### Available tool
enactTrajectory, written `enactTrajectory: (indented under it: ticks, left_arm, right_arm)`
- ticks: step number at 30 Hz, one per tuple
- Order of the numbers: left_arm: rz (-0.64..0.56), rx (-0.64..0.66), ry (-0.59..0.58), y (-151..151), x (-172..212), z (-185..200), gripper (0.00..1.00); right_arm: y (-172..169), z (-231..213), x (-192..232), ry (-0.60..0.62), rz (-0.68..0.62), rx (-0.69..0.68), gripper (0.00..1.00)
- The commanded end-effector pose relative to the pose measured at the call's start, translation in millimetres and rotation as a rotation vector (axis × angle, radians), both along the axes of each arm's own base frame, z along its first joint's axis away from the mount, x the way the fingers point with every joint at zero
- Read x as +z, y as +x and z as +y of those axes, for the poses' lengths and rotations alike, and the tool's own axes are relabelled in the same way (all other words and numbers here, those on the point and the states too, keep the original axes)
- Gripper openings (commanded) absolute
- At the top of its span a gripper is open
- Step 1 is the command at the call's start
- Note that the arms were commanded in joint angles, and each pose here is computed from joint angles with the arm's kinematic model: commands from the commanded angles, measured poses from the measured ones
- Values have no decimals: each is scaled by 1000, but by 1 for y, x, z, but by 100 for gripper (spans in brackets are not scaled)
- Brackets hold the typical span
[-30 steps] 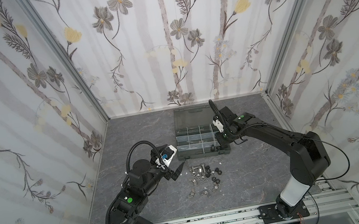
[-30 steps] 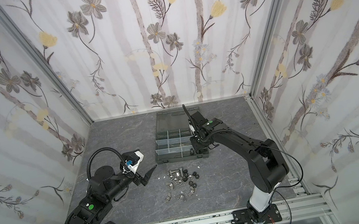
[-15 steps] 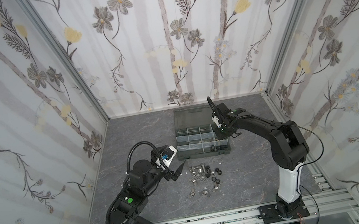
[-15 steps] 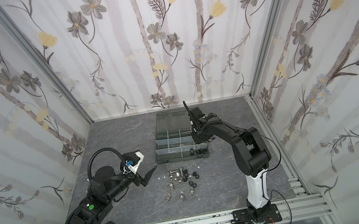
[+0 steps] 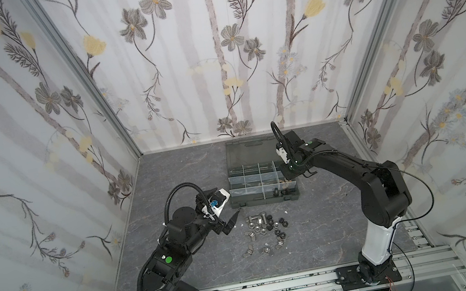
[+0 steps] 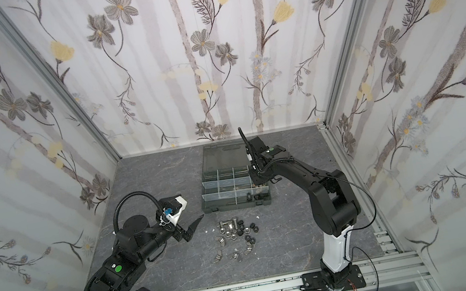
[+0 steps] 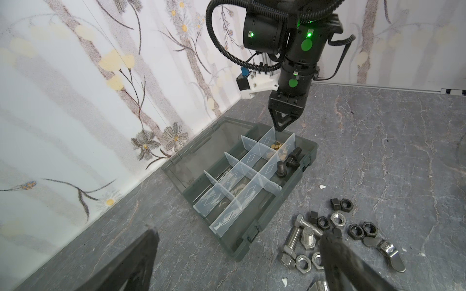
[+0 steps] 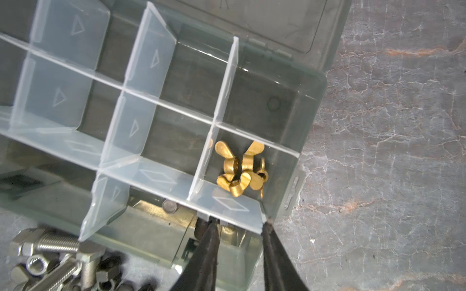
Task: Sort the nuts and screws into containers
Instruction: 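Lower the brass wing nut into the wing-nut compartment and open the right gripper, then move the right gripper to the pile and grasp a black hex nut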
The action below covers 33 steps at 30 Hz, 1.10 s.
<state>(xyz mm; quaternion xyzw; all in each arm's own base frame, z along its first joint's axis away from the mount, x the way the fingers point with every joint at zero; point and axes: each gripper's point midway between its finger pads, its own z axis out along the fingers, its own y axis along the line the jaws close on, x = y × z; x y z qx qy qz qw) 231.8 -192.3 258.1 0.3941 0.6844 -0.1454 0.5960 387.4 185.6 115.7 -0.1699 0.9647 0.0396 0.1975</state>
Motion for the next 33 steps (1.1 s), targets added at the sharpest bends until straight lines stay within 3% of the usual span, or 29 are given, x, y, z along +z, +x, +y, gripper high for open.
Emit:
enactTrajectory:
  ticks: [1, 5, 13, 21, 33]
  left_arm:
    - [-37, -8, -8, 2, 10, -3, 100]
    - [-25, -8, 0, 4, 8, -3, 100]
    - [-35, -24, -13, 2, 5, -7, 100]
    - [-25, -27, -8, -4, 1, -4, 100]
    - [-28, -24, 3, -3, 0, -4, 100]
  right_arm:
    - [-30, 8, -4, 20, 76, 14, 34]
    - [-70, 31, -12, 44, 143, 34, 40]
    - [-124, 61, -40, 7, 149, 128, 48]
    - [-146, 64, -71, 11, 189, 158, 48]
    - [-145, 62, -96, -40, 215, 170, 29]
